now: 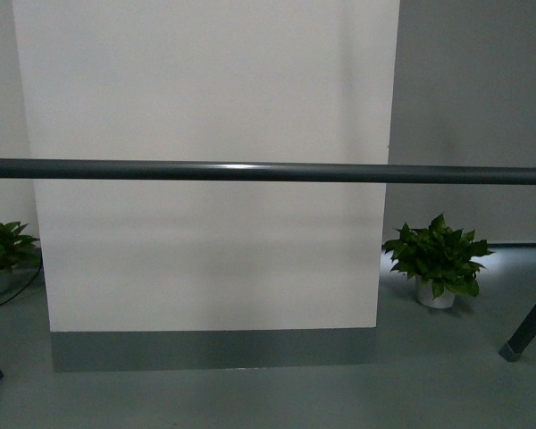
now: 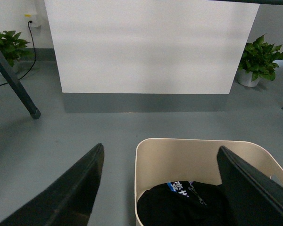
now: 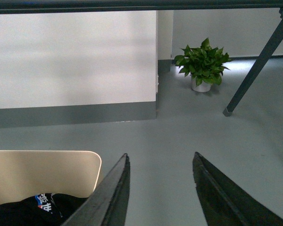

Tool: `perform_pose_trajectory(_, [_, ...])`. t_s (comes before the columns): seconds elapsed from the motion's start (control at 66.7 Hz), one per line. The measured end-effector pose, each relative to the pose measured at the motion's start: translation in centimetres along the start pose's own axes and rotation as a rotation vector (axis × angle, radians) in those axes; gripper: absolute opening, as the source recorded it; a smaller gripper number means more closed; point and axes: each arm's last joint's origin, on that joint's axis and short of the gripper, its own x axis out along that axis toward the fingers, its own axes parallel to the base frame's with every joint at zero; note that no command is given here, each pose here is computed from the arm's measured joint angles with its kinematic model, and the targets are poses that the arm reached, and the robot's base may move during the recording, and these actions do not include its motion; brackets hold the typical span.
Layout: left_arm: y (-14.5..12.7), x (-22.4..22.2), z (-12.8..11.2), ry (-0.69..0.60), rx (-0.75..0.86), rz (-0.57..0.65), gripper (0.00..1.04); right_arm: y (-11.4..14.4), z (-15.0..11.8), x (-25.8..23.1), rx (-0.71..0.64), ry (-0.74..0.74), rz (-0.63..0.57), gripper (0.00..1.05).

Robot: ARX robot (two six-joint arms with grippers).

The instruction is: Move hamper under clothes hanger

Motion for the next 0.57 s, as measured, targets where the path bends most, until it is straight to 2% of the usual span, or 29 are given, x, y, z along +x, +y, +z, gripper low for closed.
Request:
perform_pose_trajectory(0.15, [0.0, 0.0, 0.0, 0.0, 0.0, 0.0, 1.0, 0.0, 0.0, 0.0, 0.0, 0.0, 0.0, 0.79])
perform_pose_trajectory(0.27, [0.0, 0.0, 0.0, 0.0, 0.0, 0.0, 0.98, 0.0, 0.0, 0.0, 0.0, 0.0, 0.0, 0.98])
perform_pose_trajectory(0.57, [0.0, 0.0, 0.0, 0.0, 0.0, 0.0, 0.98, 0.0, 0.0, 0.0, 0.0, 0.0, 0.0, 0.97])
